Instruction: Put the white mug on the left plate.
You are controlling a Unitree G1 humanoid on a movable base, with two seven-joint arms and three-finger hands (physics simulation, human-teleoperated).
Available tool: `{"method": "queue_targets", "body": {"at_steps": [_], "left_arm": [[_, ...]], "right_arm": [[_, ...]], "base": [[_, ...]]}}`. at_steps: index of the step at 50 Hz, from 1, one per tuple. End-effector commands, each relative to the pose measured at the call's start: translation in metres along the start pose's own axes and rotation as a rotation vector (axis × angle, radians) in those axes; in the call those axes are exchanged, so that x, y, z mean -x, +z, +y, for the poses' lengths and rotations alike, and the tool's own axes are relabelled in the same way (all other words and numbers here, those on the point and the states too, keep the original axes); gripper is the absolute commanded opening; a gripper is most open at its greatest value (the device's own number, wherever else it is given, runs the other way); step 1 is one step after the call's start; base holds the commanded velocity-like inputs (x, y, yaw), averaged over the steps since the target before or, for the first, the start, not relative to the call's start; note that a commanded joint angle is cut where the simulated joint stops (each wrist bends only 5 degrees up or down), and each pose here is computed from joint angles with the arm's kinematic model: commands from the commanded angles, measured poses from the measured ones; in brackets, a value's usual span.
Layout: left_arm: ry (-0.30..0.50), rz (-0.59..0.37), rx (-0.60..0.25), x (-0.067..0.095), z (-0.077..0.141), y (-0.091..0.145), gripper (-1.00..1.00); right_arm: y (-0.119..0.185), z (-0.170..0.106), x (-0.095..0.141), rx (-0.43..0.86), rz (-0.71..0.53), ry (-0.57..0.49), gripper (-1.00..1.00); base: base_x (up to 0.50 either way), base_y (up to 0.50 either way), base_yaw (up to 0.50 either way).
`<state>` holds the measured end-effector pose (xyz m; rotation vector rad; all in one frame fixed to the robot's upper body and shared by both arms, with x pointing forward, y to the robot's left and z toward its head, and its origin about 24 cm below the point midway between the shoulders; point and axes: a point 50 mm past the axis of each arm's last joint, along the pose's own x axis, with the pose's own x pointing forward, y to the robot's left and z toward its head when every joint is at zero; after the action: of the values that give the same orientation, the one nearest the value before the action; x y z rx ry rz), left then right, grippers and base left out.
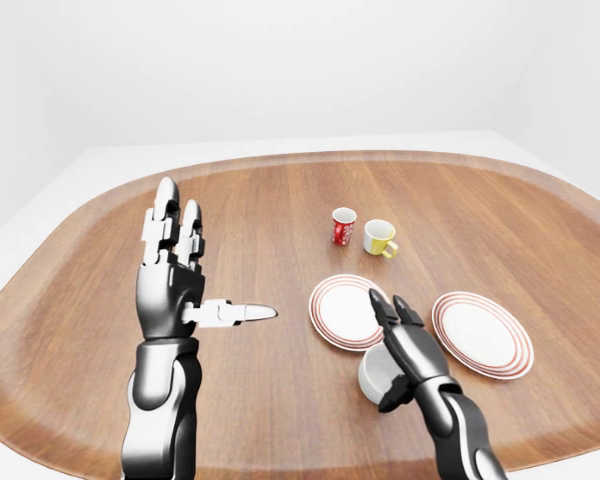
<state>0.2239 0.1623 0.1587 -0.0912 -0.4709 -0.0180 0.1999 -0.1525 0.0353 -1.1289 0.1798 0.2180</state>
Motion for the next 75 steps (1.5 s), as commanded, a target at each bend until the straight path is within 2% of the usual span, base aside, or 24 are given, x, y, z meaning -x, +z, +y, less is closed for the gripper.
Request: {"method": "queue_targets", "body": {"at_steps": [1, 32, 75], "left_arm": [[-0.001, 0.000, 0.001, 0.000, 0.000, 0.000, 1.00], [-0.001, -0.001, 0.001, 0.000, -0.001, 0.000, 1.00], [-0.001, -0.004, 0.002, 0.000, -0.001, 0.001, 1.00]], "right_arm": [[0.001, 0.004, -0.002, 0.021, -0.003, 0.009, 1.00], [0.002, 0.019, -0.002, 0.046, -0.016, 0.048, 1.00], [-0.008, 0.050, -0.015, 0.108, -0.012, 0.124, 1.00]], "base": [[0.00, 0.00, 0.00], [0.00, 0.00, 0.00], [0.00, 0.00, 0.00]]}}
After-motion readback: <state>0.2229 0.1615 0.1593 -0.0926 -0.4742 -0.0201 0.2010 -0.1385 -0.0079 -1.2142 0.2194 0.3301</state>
